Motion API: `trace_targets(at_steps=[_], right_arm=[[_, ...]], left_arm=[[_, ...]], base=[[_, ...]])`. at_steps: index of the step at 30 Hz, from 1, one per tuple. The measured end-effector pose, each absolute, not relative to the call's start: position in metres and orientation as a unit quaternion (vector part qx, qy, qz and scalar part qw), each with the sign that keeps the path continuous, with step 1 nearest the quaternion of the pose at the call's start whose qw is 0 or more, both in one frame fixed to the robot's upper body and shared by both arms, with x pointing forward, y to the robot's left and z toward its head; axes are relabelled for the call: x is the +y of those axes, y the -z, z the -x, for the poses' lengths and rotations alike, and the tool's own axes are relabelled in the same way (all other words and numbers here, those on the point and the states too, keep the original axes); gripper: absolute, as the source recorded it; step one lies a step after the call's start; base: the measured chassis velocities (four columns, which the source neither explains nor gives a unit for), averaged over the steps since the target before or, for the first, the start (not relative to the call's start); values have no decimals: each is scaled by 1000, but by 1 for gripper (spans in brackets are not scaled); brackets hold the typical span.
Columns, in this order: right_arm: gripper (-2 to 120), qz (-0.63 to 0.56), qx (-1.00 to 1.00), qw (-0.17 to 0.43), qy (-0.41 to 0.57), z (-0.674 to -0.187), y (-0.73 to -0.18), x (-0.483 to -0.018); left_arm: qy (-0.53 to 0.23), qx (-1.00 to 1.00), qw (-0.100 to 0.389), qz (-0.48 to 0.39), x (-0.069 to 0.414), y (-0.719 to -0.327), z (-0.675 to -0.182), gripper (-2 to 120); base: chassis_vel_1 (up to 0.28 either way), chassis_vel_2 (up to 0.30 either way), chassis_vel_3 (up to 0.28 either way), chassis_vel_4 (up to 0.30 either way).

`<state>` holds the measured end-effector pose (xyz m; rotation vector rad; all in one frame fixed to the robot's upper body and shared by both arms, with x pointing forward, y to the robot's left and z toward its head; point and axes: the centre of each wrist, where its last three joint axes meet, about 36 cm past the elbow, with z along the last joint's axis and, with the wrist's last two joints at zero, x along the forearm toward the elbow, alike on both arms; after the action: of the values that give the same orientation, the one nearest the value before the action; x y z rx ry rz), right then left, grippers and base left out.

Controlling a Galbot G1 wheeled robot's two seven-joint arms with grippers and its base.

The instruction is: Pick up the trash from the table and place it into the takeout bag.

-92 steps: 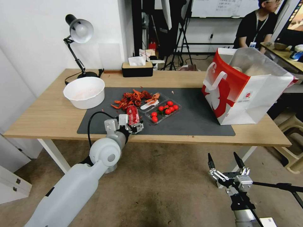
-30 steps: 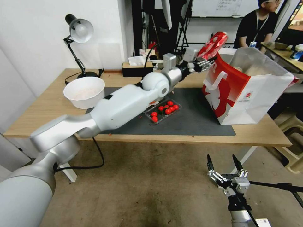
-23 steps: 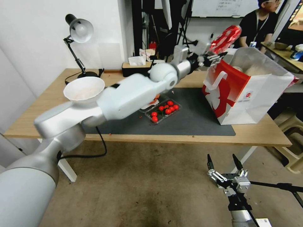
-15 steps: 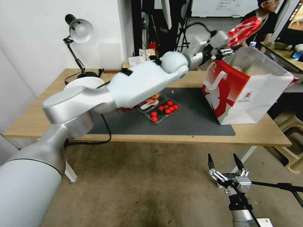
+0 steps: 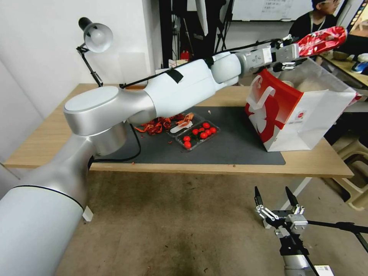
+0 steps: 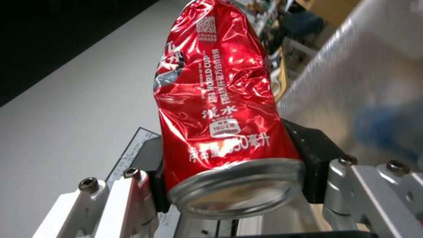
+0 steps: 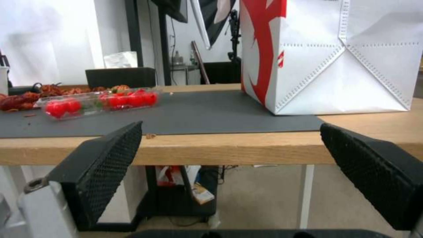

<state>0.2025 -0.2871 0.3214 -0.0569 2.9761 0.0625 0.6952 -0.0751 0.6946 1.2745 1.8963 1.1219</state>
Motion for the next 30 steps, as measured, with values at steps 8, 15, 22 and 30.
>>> trace_targets(at_steps=[8,15,22,30], right_arm=[[100,17,996,83,-24,-203,-320,-289],[100,18,996,83,-26,-204,-319,-289],[100,17,996,83,-25,-205,-319,-292],[100,16,996,83,-26,-205,-319,-292]], left_arm=[[-453,699,288,-473,-56,-685,-715,52],[-442,698,292,-482,-60,-676,-711,52],[-437,701,297,-480,-59,-673,-711,62],[-431,703,305,-477,-60,-674,-710,91]], base=[[0,0,0,0],[0,0,0,0],[0,0,0,0],[0,0,0,0]])
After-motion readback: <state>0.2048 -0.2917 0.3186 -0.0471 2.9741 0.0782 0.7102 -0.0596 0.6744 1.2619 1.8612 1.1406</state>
